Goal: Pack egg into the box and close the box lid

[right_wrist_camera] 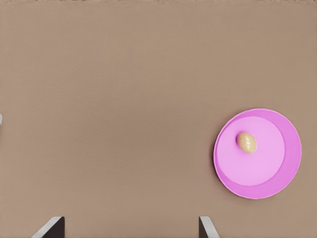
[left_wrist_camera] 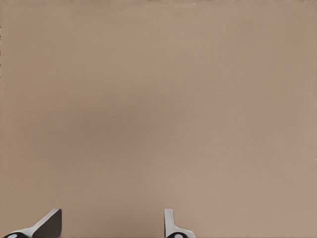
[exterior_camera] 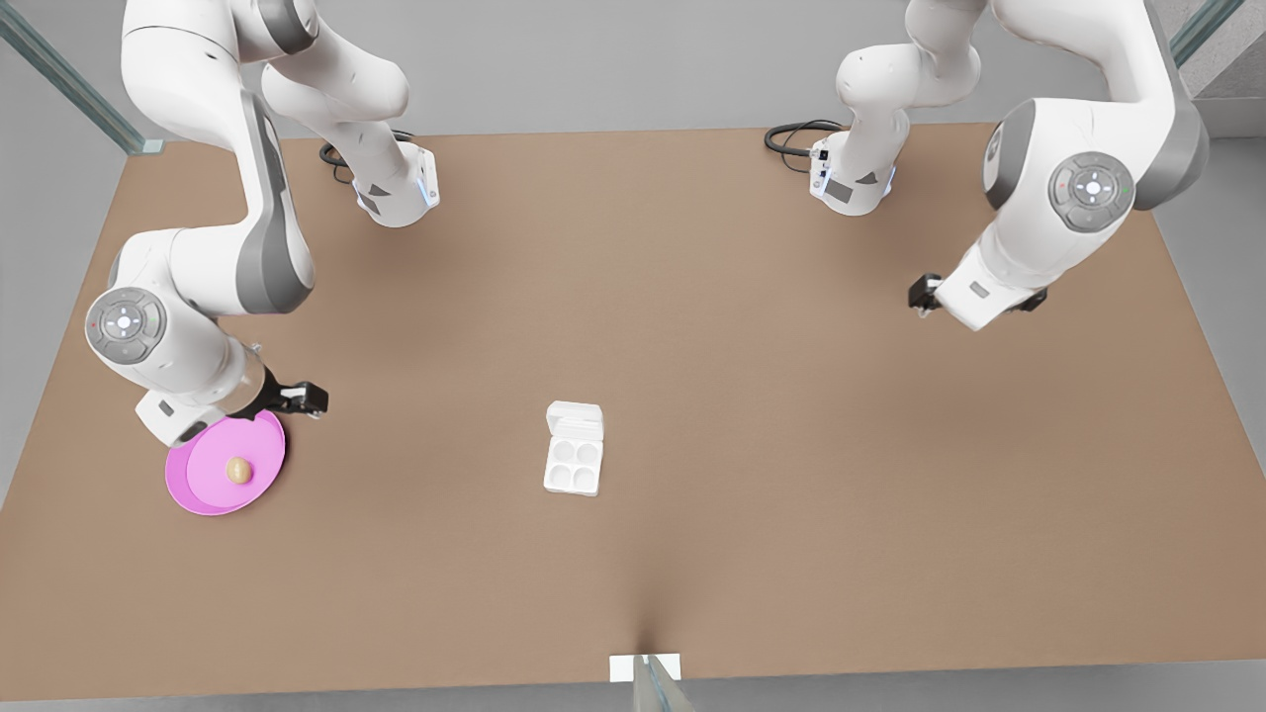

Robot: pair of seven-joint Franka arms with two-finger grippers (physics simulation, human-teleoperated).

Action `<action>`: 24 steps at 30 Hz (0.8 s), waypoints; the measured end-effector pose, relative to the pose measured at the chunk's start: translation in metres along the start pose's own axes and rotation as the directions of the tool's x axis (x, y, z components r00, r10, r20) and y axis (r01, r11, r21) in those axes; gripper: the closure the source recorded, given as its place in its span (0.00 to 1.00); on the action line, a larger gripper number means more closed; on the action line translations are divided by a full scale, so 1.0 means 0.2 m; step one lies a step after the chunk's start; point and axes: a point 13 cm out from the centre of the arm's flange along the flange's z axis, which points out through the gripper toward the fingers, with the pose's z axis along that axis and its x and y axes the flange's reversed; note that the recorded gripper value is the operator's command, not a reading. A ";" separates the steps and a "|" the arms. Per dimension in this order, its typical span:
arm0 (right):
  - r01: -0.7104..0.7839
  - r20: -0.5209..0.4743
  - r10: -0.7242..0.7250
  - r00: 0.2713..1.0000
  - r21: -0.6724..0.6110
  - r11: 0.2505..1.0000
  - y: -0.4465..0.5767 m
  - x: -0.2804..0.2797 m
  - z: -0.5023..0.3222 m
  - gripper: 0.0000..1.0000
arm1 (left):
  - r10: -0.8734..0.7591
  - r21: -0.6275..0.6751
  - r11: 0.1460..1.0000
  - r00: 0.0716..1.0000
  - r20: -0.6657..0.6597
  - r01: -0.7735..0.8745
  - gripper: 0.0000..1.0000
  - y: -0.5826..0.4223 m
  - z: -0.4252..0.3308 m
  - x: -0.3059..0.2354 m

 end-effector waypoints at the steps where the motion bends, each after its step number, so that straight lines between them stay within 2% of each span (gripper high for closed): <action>1: -0.001 0.002 0.001 1.000 -0.001 1.000 0.00 -0.01 0.01 0.00 | -0.003 0.001 1.000 1.000 0.010 0.003 0.00 0.00 0.00 -0.01; 5: -0.003 -0.024 0.003 1.000 -0.011 1.000 -0.02 -0.08 0.15 0.00 | -0.009 0.003 1.000 0.999 0.040 0.009 0.00 0.00 -0.02 -0.05; 12: -0.152 -0.178 0.138 0.974 -0.065 0.986 -0.82 -0.07 0.86 0.00 | -0.009 0.005 1.000 0.998 0.062 0.009 0.00 -0.02 -0.03 -0.07; 15: -0.107 -0.132 0.095 0.987 -0.083 0.991 -1.02 -0.14 1.02 0.00 | -0.012 0.005 1.000 0.998 0.065 0.012 0.00 -0.02 -0.03 -0.08; 19: 0.023 -0.042 -0.027 0.999 -0.086 0.996 -1.12 -0.27 1.12 0.00 | -0.017 0.006 1.000 0.998 0.067 0.016 0.00 -0.01 -0.03 -0.08; 24: 0.178 0.001 -0.179 0.984 -0.097 0.979 -1.19 -0.32 1.40 0.00 | -0.019 0.007 1.000 0.998 0.064 0.019 0.00 -0.01 -0.02 -0.09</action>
